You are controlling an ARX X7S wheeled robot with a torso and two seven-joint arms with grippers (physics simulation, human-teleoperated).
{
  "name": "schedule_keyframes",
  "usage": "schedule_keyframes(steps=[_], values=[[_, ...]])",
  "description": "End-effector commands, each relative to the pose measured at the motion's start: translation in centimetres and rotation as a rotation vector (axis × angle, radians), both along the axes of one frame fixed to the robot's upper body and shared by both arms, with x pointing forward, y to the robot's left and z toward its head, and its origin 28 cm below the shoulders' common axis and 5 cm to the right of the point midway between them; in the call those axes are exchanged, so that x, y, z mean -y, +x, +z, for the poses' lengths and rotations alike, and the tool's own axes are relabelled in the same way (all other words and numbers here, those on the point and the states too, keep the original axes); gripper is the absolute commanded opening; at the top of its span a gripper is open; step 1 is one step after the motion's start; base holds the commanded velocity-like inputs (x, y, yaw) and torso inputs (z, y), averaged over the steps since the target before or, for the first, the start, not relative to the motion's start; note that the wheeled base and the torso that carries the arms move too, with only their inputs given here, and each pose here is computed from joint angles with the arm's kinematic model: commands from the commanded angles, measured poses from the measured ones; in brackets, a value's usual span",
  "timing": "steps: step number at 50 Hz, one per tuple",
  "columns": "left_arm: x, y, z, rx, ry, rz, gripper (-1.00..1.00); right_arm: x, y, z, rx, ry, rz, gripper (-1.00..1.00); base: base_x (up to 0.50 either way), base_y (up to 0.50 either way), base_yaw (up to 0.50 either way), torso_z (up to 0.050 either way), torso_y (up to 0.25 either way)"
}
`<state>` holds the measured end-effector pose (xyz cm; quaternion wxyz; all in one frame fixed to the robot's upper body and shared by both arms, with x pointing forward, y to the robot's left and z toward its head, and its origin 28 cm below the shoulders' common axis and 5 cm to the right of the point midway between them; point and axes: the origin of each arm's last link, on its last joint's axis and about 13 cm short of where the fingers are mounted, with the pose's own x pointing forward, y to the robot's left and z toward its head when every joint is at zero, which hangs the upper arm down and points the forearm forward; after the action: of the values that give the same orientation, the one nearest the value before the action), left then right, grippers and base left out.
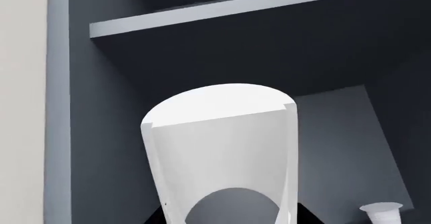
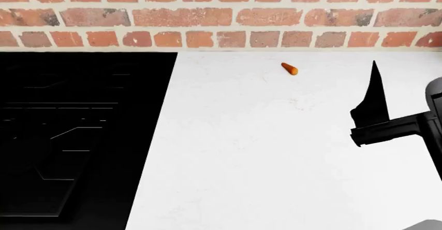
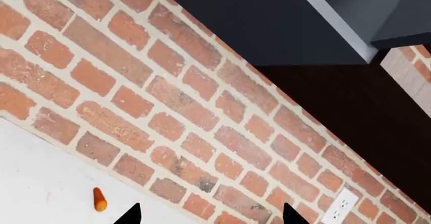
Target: A wet mug is on the counter and needs to be dried. Pick it up and place it upside down in the open cabinet.
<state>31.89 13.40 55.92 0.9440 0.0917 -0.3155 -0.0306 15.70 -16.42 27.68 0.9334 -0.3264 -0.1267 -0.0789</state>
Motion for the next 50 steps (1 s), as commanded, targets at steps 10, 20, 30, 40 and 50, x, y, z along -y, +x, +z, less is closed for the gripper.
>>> schedule_keyframes(steps=[10,20,30,40,50], values=[[0.0,1.0,-1.8,-0.16,0.055,0.015,-1.0,0.2,-1.4,-0.7,-0.008,0.01,-0.02,1.0,0.0,0.0,0.0,0.0,0.0],[0.0,2.0,-3.5,-0.227,0.096,0.037,-1.0,0.1,-1.7,-1.0,-0.017,0.016,-0.031,1.0,0.0,0.0,0.0,0.0,0.0],[0.1,2.4,-4.2,-0.247,0.114,0.045,-1.0,0.2,-2.1,-1.3,-0.018,0.016,-0.036,1.0,0.0,0.0,0.0,0.0,0.001],[0.1,2.6,-4.5,-0.261,0.122,0.045,-1.0,0.3,-2.1,-1.2,-0.014,0.014,-0.034,1.0,0.0,0.0,0.0,0.0,0.0],[0.2,2.5,-4.5,-0.278,0.11,0.038,1.0,0.3,-2.1,-1.1,-0.012,0.01,-0.033,1.0,0.0,0.0,0.0,0.0,0.0]])
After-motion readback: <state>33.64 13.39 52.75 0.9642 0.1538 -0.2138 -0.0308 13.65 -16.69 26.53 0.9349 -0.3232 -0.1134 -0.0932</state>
